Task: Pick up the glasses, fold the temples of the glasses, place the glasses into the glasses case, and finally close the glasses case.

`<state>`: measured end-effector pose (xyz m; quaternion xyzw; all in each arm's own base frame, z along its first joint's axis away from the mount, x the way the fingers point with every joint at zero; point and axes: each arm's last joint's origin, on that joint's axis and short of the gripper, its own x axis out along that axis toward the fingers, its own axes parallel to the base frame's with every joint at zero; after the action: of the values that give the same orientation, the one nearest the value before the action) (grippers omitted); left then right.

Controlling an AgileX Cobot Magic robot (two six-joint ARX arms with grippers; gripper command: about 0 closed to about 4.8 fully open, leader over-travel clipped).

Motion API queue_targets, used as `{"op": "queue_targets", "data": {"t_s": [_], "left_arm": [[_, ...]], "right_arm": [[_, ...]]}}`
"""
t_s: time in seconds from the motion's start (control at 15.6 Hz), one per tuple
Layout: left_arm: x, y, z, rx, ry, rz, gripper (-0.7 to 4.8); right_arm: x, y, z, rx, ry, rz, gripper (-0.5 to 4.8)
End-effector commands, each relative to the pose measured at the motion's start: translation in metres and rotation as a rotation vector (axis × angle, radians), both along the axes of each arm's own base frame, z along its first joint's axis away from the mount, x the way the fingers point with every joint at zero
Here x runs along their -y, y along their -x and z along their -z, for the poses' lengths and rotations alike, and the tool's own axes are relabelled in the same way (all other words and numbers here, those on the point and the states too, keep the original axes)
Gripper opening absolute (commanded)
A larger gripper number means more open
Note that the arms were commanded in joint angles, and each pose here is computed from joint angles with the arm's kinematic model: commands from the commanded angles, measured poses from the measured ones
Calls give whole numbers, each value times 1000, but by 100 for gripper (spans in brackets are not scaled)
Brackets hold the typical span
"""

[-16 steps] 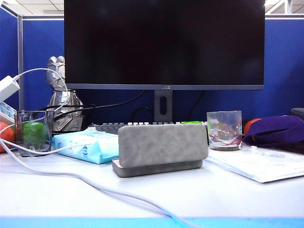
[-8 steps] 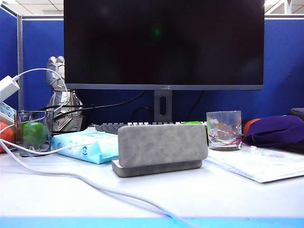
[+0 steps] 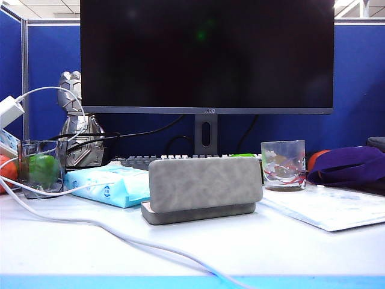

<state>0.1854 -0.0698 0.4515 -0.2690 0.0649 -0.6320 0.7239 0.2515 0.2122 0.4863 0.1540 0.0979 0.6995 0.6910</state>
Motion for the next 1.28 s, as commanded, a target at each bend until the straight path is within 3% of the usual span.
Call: {"op": "queue_targets", "data": {"t_s": [0.06, 0.19, 0.45, 0.77, 1.28], "left_arm": [[-1, 3, -4, 19, 5, 6, -6], [-1, 5, -5, -1, 12, 36, -6], [-1, 5, -6, -33, 20, 52, -6], [-1, 5, -6, -31, 16, 57, -6], [1, -2, -1, -78, 15, 43, -6]], "right_arm": [[10, -8, -4, 0, -17, 189, -5], [6, -16, 4, 11, 1, 247, -5], [-6, -25, 21, -37, 53, 51, -5], [-25, -5, 18, -40, 44, -139, -5], [-12, 19, -13, -25, -41, -193, -5]]}}
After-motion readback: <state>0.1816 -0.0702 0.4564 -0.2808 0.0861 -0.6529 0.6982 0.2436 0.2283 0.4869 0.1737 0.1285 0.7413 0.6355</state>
